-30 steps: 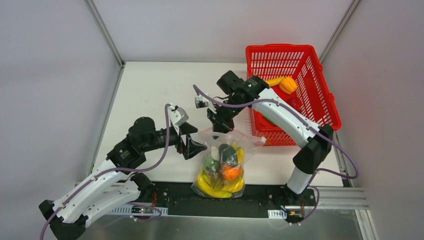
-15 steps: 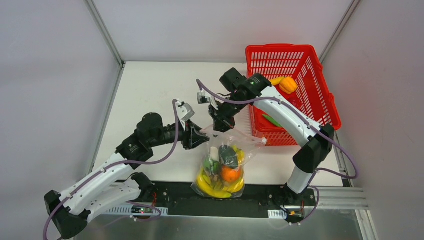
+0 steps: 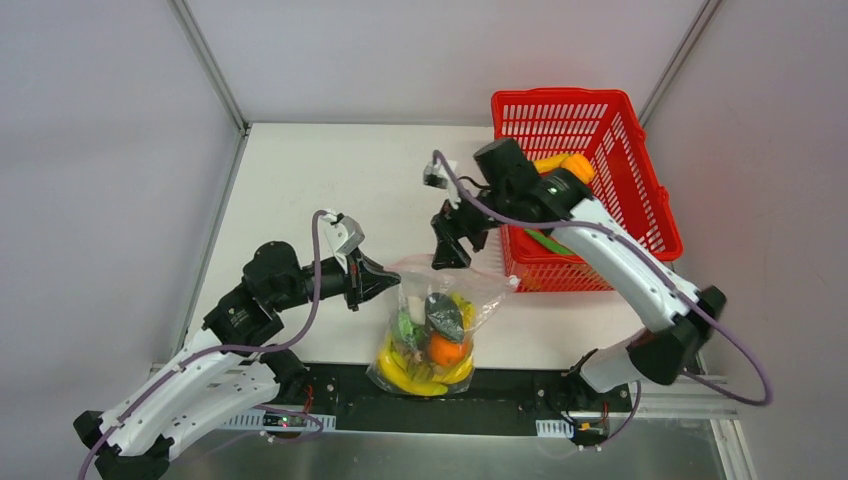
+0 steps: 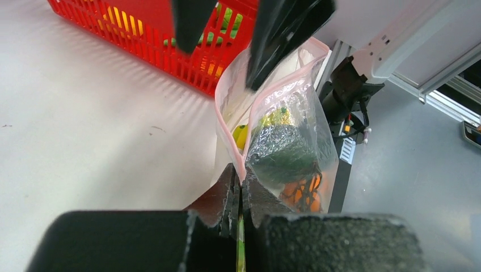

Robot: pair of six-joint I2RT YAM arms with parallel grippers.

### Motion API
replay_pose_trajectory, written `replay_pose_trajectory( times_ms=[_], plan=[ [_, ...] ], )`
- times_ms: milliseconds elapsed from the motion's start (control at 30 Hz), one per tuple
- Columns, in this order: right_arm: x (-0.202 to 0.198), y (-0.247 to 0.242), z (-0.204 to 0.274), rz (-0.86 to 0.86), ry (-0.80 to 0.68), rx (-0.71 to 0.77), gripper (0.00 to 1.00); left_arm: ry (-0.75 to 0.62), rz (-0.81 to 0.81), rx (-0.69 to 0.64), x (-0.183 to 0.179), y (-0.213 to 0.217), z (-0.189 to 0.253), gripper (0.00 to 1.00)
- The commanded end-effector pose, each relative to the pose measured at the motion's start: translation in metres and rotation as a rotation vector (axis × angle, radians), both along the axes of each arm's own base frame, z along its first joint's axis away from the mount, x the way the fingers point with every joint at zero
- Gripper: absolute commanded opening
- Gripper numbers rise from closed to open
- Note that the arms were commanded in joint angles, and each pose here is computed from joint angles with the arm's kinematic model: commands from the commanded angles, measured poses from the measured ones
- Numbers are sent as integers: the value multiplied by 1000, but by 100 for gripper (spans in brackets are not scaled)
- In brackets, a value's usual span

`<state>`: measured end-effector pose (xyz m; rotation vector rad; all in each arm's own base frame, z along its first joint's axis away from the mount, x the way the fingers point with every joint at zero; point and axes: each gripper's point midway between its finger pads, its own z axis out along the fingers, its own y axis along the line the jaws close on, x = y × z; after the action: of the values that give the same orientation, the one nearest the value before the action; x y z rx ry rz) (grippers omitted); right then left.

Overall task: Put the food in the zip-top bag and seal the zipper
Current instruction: Adjust the zipper food storage bag at the center of the board.

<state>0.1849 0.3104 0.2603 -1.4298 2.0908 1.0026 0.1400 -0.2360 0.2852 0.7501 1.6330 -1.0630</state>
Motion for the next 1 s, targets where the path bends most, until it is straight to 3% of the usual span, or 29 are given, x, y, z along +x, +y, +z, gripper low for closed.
replay_pose_trajectory(
  times_ms=[0,267,400,567,967],
  plan=[
    [9,-20,75,-238,-194,238,80,-76,44,-34,2,11,24,0],
    [-24,-79,92,-513,-247,475,89,-104,42,-18,-6,20,27,0],
    [-15,-101,65,-738,-171,470,89,-119,37,-24,-10,23,34,0],
    [-32,-93,42,-708,-56,526,89,-133,73,-17,-8,29,34,0],
    [-61,-93,29,-608,-15,622,91,-140,113,10,-8,41,25,0]
  ],
)
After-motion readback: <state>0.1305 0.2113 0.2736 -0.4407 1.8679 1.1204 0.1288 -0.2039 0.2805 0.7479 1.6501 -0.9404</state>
